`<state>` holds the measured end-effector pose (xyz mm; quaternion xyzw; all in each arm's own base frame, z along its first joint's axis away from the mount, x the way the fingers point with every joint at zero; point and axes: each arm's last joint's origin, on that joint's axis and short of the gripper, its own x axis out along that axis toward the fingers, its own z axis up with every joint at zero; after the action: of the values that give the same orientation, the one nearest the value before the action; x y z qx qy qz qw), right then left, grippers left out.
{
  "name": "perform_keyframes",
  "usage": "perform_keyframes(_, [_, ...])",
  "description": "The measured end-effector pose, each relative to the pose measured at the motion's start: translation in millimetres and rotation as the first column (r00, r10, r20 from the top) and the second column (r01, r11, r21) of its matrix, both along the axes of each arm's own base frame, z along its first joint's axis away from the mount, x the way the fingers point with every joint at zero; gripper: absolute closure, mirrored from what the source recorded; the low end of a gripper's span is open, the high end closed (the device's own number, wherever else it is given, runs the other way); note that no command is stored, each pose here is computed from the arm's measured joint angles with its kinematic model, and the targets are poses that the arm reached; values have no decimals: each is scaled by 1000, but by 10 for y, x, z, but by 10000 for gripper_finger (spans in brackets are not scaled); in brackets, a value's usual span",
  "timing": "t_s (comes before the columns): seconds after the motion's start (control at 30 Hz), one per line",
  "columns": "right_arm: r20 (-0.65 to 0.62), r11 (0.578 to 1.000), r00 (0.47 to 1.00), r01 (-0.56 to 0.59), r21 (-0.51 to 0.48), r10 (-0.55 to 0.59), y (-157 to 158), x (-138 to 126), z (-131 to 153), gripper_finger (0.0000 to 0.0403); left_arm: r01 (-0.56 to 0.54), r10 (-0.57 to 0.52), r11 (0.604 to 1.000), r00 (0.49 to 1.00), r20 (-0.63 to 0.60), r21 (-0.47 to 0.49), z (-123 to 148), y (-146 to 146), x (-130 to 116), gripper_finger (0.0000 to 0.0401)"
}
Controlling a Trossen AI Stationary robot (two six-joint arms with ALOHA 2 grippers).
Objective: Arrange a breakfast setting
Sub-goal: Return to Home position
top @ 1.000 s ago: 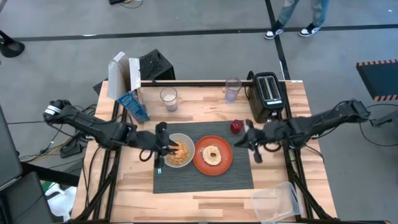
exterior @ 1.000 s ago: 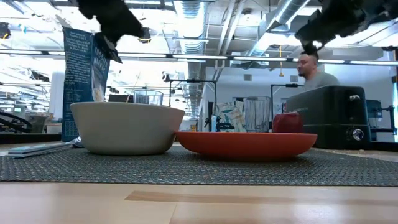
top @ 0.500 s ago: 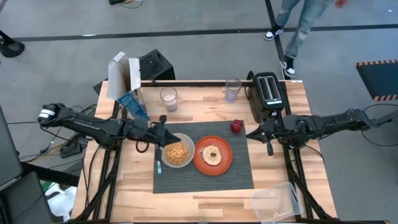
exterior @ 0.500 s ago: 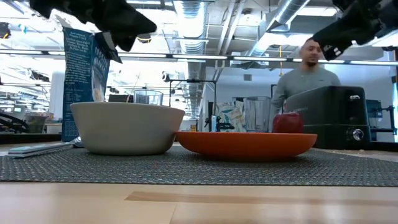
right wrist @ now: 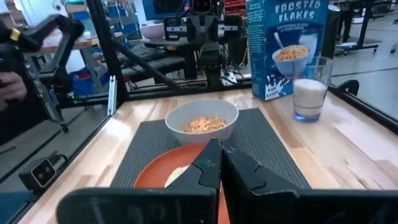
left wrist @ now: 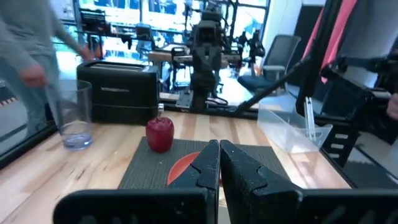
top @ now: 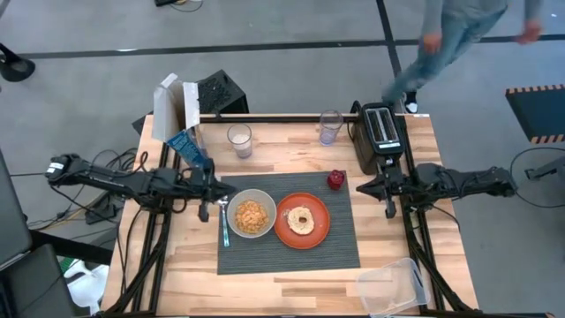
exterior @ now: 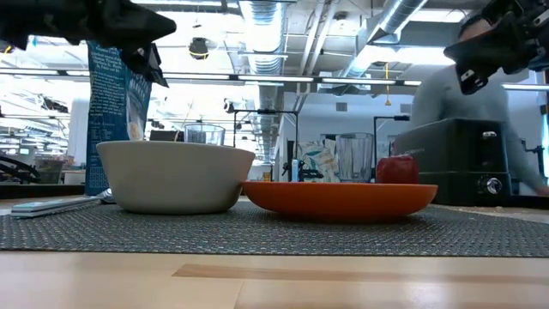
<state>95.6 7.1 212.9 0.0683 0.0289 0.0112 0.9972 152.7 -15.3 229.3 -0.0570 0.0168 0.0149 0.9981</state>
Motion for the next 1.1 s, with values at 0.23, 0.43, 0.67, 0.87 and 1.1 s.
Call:
perform_keyframes(0.23, [14, 1000, 1000, 1, 17, -1, 0, 1, -141, 371, -19, 21, 999, 999, 39, -43, -189, 31, -193, 401])
perform_keyframes(0.43, [11, 1000, 1000, 1, 17, -1, 1, 19, -220, 371, -29, 33, 997, 998, 62, -70, -323, 47, -290, 401])
perform_keyframes(0.67, [43, 1000, 999, 0, 23, -1, 5, 59, -363, 371, -29, 34, 995, 998, 53, -97, -498, 55, -355, 401])
perform_keyframes(0.87, [21, 999, 1000, 2, 46, -3, 6, 77, -487, 371, -43, 46, 993, 999, 23, -112, -616, 64, -400, 401])
perform_keyframes(1.1, [24, 999, 1000, 9, 36, -10, 0, 77, -487, 371, -45, 49, 998, 997, 66, -53, -579, 73, -457, 401])
